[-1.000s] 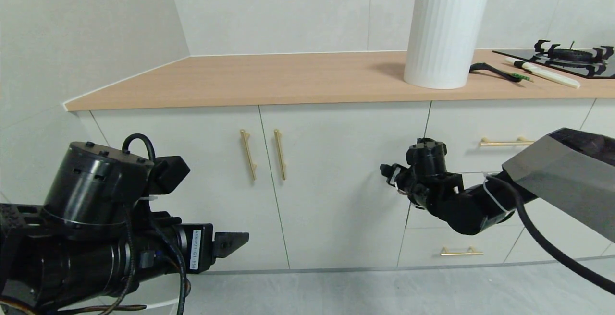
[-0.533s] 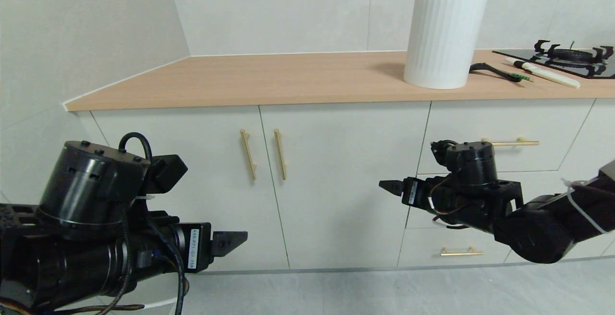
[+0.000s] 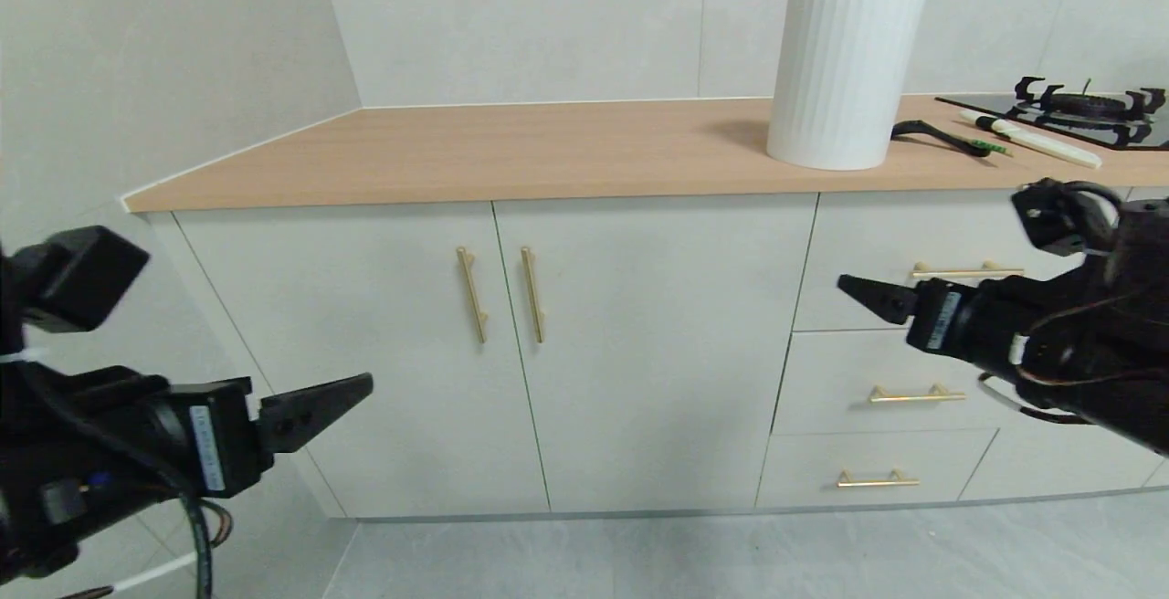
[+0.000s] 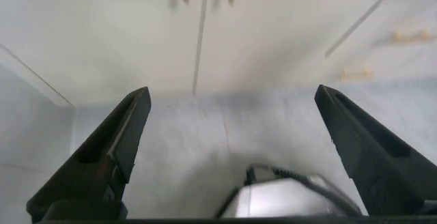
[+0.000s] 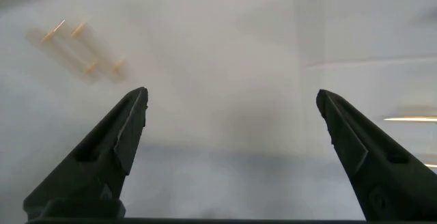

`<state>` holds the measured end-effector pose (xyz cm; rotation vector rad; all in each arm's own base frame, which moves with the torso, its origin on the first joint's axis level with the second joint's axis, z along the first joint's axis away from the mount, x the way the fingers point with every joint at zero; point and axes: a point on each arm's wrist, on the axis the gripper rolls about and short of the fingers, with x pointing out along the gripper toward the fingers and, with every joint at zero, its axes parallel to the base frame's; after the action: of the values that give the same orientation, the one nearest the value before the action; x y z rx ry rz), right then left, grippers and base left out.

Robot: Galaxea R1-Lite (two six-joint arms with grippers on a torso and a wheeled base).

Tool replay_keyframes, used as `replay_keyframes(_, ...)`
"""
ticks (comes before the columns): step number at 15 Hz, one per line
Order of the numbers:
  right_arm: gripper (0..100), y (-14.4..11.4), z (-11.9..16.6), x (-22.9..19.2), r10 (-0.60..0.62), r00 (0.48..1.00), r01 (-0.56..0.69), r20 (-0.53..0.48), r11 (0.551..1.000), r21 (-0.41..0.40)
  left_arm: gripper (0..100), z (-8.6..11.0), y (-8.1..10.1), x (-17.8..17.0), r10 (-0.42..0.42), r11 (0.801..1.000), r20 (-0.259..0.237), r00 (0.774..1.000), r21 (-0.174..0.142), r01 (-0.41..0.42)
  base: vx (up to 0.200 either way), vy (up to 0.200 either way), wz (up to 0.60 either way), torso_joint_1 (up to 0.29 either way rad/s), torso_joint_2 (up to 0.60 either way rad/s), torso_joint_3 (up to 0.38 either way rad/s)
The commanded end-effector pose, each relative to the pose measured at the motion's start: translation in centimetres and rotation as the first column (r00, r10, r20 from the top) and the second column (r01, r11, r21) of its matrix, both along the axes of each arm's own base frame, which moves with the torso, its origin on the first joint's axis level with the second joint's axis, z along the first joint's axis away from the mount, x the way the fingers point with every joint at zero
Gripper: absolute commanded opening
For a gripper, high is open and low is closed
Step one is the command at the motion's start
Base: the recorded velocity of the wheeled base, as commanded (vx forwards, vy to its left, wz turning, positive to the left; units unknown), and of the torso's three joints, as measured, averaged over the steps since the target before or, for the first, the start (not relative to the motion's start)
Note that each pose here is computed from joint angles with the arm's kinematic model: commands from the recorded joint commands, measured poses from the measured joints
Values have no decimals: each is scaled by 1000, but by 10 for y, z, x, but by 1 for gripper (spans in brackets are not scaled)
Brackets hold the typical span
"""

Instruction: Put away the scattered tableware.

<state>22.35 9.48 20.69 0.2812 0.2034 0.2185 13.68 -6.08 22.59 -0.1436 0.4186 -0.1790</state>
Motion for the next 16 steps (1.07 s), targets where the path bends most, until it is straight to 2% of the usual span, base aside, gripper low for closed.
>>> replay_keyframes(1, 100, -32, 22, -58, -91, 988, 96, 125, 995, -34, 100, 7, 23, -42, 12, 1000, 134, 991, -15, -10, 0, 0, 0, 0, 0, 0)
replay_keyframes(2, 100, -46, 22, -92, -99, 980, 113, 172, 991, -73, 100, 0, 35, -59, 33, 999, 175, 984, 18, -37, 0, 0, 0, 0, 0, 0)
replay_keyframes(3, 100, -56, 21, -115, -102, 973, 122, 206, 989, -84, 100, -5, 41, -72, 48, 998, 210, 976, 29, -55, 0, 0, 0, 0, 0, 0)
replay_keyframes(5, 100, -77, 20, -161, -141, 956, 172, 258, 980, -101, 100, -11, 53, -100, 75, 996, 293, 953, 29, -87, 0, 0, 0, 0, 0, 0)
replay_keyframes(6, 100, -88, 14, -184, -184, 947, 224, 263, 965, -133, 100, -17, 58, -113, 95, 993, 321, 942, 39, -114, 0, 0, 0, 0, 0, 0)
replay_keyframes(7, 100, -92, 12, -192, -203, 942, 246, 266, 959, -141, 100, -18, 60, -118, 104, 991, 328, 939, 46, -125, 0, 0, 0, 0, 0, 0)
replay_keyframes(8, 100, -101, 2, -220, -293, 914, 342, 282, 929, -142, 100, -25, 66, -139, 122, 985, 366, 923, 70, -158, 0, 0, 0, 0, 0, 0)
replay_keyframes(10, 100, -106, -8, -247, -343, 880, 402, 330, 906, -130, 100, -33, 71, -159, 143, 975, 411, 900, 99, -200, 0, 0, 0, 0, 0, 0)
replay_keyframes(11, 100, -108, -15, -262, -365, 853, 443, 373, 884, -148, 100, -37, 72, -170, 168, 966, 436, 884, 108, -237, 0, 0, 0, 0, 0, 0)
replay_keyframes(14, 100, -106, -31, -283, -439, 796, 548, 417, 814, -191, 100, -59, 72, -192, 216, 951, 437, 873, 110, -290, 0, 0, 0, 0, 0, 0)
replay_keyframes(16, 100, -104, -36, -287, -458, 781, 571, 425, 799, -188, 100, -67, 72, -193, 246, 941, 420, 874, 114, -320, 0, 0, 0, 0, 0, 0)
